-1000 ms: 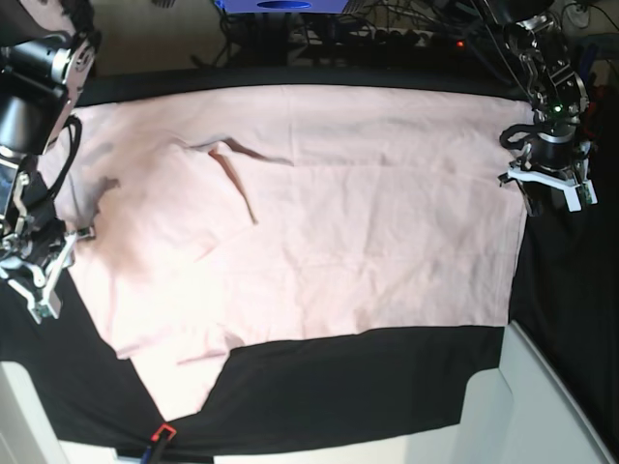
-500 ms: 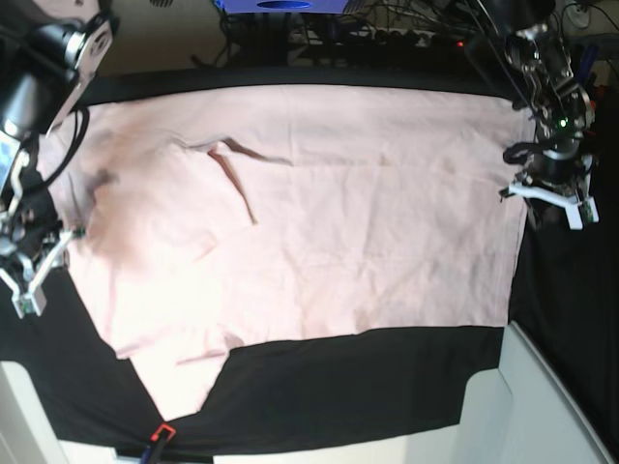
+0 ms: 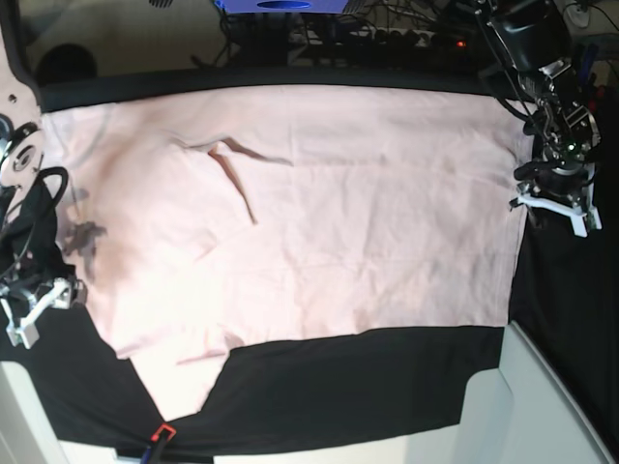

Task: Fold the T-shirt properly
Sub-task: 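Move both grippers along the shirt's sides toward its middle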

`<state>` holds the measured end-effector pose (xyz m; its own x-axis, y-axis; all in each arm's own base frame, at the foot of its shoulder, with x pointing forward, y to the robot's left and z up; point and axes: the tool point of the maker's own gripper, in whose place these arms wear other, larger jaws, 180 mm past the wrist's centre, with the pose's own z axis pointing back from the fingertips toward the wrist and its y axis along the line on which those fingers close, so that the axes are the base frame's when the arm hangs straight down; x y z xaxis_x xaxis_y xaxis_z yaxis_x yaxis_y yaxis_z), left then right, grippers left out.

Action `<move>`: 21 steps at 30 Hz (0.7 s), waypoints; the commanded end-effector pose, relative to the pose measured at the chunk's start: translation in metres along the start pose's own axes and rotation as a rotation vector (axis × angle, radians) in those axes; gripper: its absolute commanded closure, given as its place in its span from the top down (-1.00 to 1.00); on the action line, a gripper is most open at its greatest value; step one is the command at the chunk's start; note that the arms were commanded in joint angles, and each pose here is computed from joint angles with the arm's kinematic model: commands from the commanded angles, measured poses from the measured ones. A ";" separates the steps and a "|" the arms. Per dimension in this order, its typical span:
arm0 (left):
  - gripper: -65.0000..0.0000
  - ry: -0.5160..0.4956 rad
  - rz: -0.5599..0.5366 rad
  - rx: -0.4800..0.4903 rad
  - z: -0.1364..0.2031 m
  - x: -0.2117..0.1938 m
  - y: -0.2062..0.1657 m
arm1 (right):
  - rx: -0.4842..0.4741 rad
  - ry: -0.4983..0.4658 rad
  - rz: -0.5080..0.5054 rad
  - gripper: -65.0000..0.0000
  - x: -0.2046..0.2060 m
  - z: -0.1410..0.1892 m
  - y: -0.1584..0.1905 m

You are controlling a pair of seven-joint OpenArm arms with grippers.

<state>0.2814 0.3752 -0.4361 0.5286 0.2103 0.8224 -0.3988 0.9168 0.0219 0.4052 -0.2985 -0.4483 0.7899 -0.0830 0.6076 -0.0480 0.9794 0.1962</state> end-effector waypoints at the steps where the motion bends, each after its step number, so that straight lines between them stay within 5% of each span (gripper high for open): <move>1: -0.10 -0.065 -0.010 0.001 -0.001 0.024 0.006 | 0.010 -0.090 -0.016 0.42 0.032 0.006 -0.004; 7: -0.10 -0.061 -0.035 0.027 0.003 0.026 0.024 | 0.053 -0.167 -0.103 0.67 0.025 -0.001 -0.001; 21: -0.10 -0.060 -0.056 0.038 0.009 0.025 0.034 | 0.038 -0.091 -0.155 0.67 -0.026 -0.010 0.000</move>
<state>0.2661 0.3989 -0.4270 0.5440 0.1639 0.8229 -0.3981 0.9138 0.0812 0.3788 -0.2837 -0.4858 0.7636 -0.2407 0.5992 0.0420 0.9445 0.3258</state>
